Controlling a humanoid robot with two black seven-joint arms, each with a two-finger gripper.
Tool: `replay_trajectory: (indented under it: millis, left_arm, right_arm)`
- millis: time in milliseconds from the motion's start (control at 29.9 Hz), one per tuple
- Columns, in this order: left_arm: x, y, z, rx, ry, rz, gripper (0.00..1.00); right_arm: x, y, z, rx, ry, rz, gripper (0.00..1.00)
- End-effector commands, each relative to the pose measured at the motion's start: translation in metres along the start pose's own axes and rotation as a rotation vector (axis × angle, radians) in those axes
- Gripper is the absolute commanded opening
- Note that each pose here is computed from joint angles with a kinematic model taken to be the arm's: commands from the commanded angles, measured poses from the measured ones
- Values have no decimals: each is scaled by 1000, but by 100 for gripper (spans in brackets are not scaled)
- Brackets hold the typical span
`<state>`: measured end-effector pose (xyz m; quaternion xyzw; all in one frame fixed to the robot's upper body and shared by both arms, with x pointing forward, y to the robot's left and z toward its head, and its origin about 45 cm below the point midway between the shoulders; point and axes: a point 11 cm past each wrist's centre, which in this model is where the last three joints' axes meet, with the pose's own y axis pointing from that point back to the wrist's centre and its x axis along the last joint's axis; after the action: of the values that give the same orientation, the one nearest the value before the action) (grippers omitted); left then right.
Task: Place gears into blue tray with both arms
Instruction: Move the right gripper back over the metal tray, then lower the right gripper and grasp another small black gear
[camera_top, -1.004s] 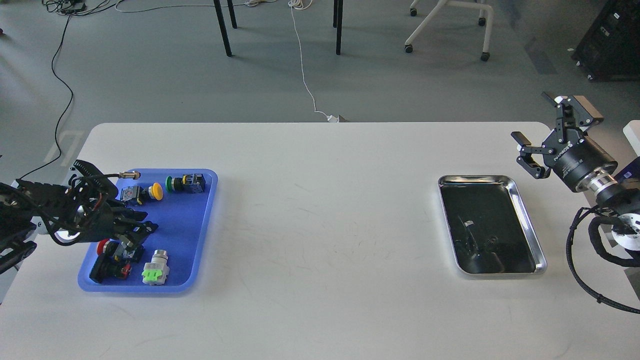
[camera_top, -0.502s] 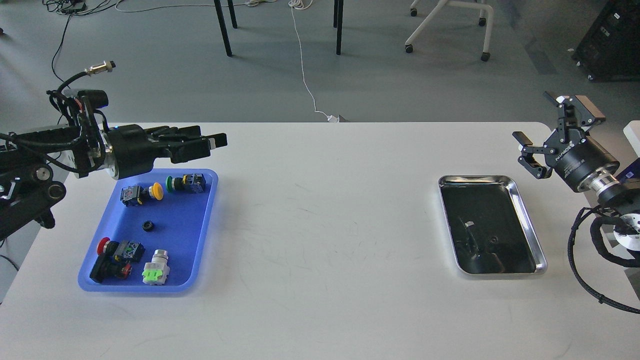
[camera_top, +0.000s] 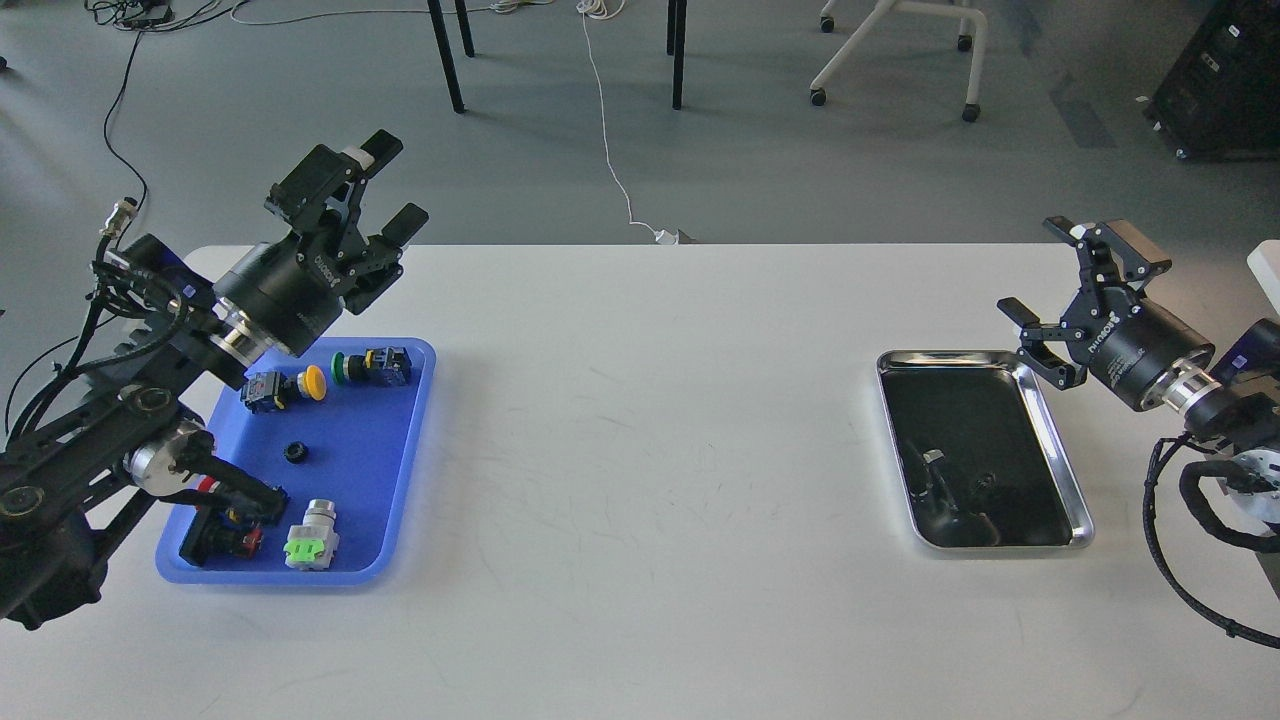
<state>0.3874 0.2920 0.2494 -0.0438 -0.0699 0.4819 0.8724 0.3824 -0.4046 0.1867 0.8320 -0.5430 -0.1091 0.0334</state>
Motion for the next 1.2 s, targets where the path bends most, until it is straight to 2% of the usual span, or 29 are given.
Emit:
replay_trajectory:
  millis: [0, 167, 268, 502, 602, 903, 1171]
  left_arm:
    - [11, 4, -6, 54, 67, 50, 98]
    - [11, 1, -3, 40, 167, 66, 98]
    - [9, -1, -6, 56, 180, 56, 98]
    - [10, -1, -3, 47, 182, 57, 98]
    - [10, -1, -3, 47, 181, 57, 98]
    - [14, -1, 2, 31, 178, 67, 98]
    - [18, 0, 5, 25, 174, 76, 98]
  right_arm:
    - [-13, 10, -5, -119, 251, -147, 98]
    - [-24, 17, -29, -243, 659, -337, 98]
    - [-29, 22, -42, -374, 1018, -488, 98]
    - [-22, 31, -33, -668, 1512, -760, 98]
    - [-22, 33, -18, -755, 1600, -864, 98]
    - [-35, 26, 12, -804, 1618, -987, 92]
    - [-36, 14, 25, -834, 1641, -1013, 76]
